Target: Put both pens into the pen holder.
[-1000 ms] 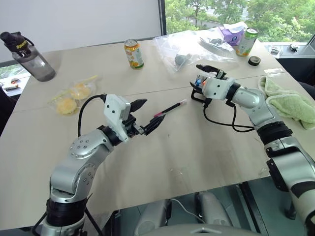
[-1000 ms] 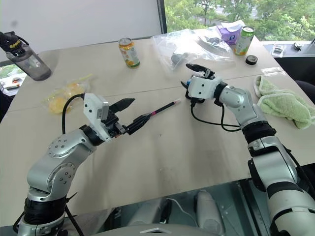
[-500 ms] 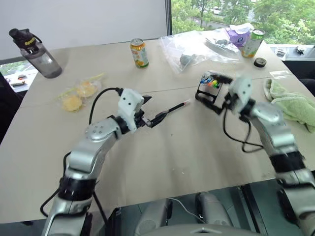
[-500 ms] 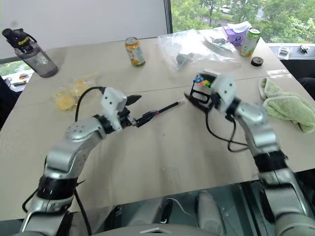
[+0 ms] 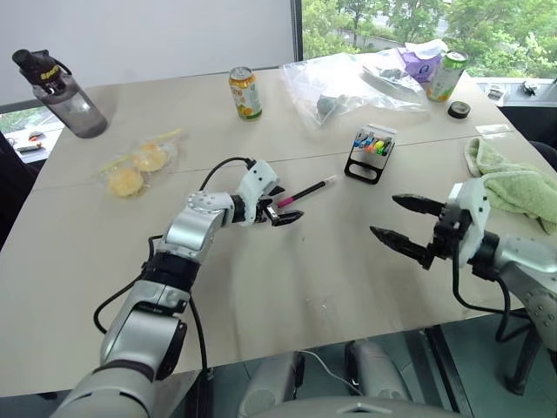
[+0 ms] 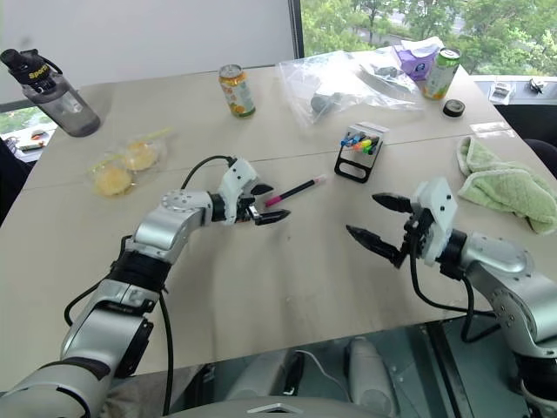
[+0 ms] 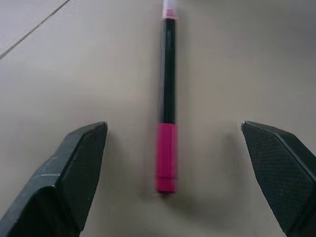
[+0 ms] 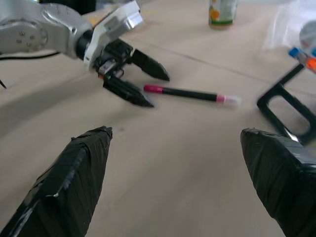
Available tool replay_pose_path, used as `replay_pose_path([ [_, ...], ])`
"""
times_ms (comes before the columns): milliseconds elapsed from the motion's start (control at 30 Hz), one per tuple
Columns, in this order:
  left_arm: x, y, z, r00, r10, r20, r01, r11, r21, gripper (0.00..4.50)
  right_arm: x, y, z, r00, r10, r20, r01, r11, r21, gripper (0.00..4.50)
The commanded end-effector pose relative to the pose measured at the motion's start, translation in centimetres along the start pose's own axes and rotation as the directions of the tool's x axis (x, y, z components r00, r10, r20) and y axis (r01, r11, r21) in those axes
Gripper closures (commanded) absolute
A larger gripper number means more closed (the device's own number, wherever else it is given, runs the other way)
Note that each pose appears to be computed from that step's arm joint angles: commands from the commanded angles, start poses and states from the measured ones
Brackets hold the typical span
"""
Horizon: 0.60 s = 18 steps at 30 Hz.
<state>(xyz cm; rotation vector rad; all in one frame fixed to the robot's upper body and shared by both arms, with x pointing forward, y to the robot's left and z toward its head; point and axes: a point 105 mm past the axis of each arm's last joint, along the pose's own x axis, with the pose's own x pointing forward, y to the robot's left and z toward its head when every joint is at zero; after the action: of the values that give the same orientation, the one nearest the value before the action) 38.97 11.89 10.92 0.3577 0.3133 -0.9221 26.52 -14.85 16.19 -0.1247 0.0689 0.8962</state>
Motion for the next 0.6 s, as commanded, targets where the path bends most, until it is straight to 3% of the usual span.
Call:
replay_pose_path([
  [33, 0.9, 0.1, 0.8, 1.000, 0.001, 0.029, -0.001, 1.000, 0.020, 0.26, -0.6, 0.1, 1.1, 0.999, -0.034, 0.026, 0.036, 0.997, -0.075, 0.01],
  [100, 1.1, 0.0, 0.8, 1.000, -0.005, 0.030, 0.005, 1.000, 0.015, 0.77, -0.7, 0.1, 1.0, 0.999, -0.040, 0.026, 0.042, 0.996, -0.075, 0.00],
  [333, 0.0, -0.4, -0.3, 0.999, -0.004, 0.032, 0.004, 1.000, 0.003, 4.25, -0.4, 0.0, 0.6, 0.999, -0.043, 0.001, 0.043, 0.995, -0.086, 0.00],
  [367, -0.3, -0.4, -0.4, 0.999, -0.003, 0.037, 0.003, 1.000, -0.003, 4.47, -0.3, -0.1, 0.3, 0.999, -0.044, -0.016, 0.043, 0.996, -0.084, 0.00],
  [500, -1.8, -1.2, 0.5, 0.994, -0.005, 0.112, 0.009, 0.999, -0.042, 4.47, 0.3, -0.2, -0.3, 0.998, -0.023, -0.053, 0.019, 0.998, -0.066, 0.00],
  [600, -3.0, -3.2, 3.3, 0.955, -0.064, 0.289, 0.095, 0.991, -0.094, 4.47, 1.6, -0.3, 0.3, 1.000, -0.006, -0.022, 0.005, 1.000, -0.008, 0.00],
])
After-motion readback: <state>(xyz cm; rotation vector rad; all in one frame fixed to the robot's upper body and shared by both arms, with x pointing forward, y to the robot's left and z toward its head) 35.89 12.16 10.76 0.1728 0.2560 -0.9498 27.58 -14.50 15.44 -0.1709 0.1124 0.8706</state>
